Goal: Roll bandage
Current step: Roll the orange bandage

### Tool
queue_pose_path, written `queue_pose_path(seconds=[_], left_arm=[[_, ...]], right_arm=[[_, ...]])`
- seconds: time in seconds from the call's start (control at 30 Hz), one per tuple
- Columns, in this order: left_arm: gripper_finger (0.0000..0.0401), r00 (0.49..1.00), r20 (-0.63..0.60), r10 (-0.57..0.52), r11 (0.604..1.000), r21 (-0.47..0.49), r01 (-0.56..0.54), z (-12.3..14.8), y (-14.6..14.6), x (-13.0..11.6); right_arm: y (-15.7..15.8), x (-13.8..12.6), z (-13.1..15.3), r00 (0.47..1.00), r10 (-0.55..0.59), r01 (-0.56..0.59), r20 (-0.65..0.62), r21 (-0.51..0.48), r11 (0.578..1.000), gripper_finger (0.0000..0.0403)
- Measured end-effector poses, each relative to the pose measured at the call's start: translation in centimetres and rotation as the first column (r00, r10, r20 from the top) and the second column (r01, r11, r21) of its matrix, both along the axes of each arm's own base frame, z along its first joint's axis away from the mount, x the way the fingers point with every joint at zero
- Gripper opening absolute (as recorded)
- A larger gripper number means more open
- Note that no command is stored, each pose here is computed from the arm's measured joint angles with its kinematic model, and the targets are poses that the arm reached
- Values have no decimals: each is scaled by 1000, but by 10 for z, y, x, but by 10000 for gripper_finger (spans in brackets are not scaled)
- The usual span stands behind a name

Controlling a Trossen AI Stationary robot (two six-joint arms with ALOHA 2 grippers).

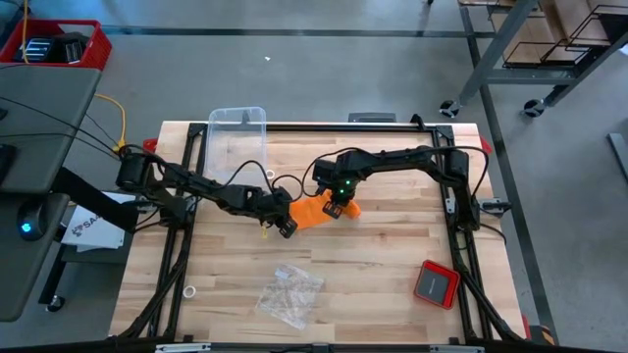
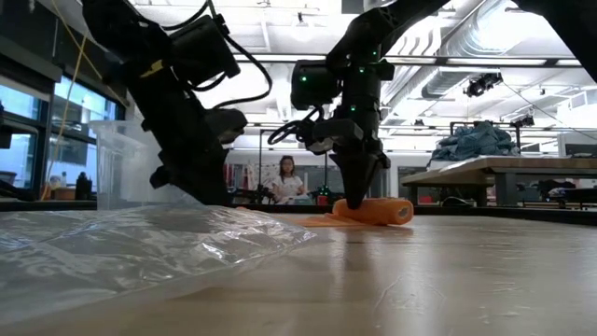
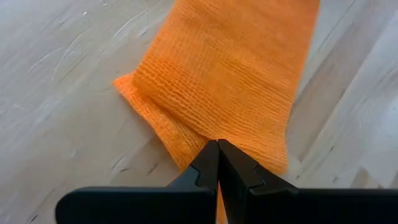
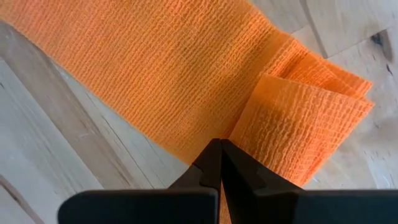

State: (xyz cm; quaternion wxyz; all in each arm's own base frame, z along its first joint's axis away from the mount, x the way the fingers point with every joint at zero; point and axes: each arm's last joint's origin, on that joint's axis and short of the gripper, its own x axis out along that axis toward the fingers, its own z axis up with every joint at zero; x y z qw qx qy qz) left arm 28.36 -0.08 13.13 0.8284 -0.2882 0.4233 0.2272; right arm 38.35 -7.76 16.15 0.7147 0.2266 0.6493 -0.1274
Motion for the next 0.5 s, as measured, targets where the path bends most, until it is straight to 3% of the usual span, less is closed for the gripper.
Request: queue_pose_path(seconds=[0.23, 0.5], left_arm=[[0, 998, -62, 7, 1000, -9, -8, -10, 0, -1], [0, 983, -176, 59, 998, -13, -62, -13, -2, -12]], right_arm=[[0, -1, 0, 1000, -1, 1, -8, 2, 1000, 0], [2, -11, -1, 993, -33, 35, -117, 13, 999, 0]])
